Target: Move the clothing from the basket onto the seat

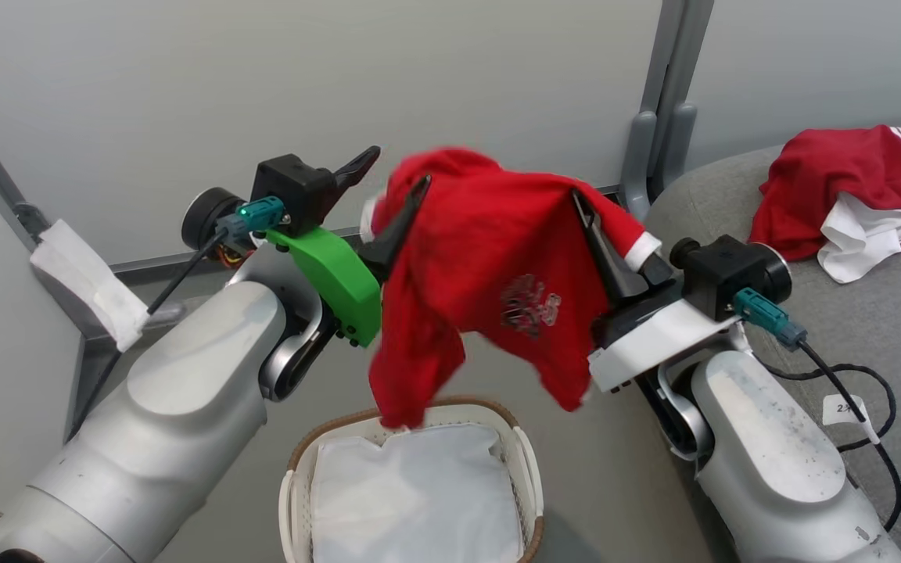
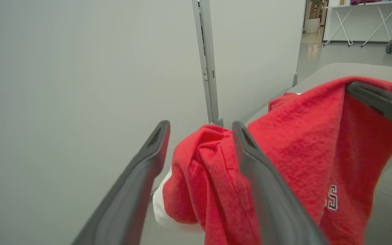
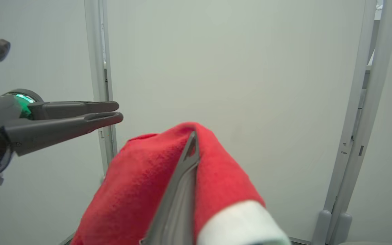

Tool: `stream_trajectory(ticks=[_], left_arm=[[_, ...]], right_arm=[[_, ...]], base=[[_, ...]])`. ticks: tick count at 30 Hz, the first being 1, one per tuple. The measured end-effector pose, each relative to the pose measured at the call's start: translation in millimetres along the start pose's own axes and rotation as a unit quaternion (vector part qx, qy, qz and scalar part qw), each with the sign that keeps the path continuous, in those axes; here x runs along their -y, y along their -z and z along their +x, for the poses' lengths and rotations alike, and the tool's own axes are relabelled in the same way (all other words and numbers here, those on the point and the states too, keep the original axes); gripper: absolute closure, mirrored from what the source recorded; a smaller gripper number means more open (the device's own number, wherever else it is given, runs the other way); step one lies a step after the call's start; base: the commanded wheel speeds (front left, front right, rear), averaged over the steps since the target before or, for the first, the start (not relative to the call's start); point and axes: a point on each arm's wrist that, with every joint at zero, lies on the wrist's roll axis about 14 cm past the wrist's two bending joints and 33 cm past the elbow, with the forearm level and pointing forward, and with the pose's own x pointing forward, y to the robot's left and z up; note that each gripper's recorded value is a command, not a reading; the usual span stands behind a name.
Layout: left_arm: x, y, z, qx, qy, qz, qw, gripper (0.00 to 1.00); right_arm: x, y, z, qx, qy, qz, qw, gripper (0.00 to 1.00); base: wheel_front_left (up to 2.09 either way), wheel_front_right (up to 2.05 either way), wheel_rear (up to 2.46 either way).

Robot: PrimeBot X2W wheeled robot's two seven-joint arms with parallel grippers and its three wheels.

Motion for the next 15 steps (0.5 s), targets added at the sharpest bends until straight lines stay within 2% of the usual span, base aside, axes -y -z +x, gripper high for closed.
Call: stream_trajectory(ticks=[8, 15], left_arm=[[28.9, 21.0, 7.2, -0.002, 0.032, -0.025, 0.999, 0.00], [84.6, 43.0, 17.8, -0.009, 0.099, -0.054, 0.994, 0.00]], right_arm=[[50.4, -10.6, -17.9, -0.003, 0.052, -0.055, 0.997, 1.00], [107.6, -16.0, -61.8, -0.026, 0.126, -0.105, 0.986, 1.00]], base=[[0.00, 0.00, 0.00], [0.00, 0.00, 0.00]])
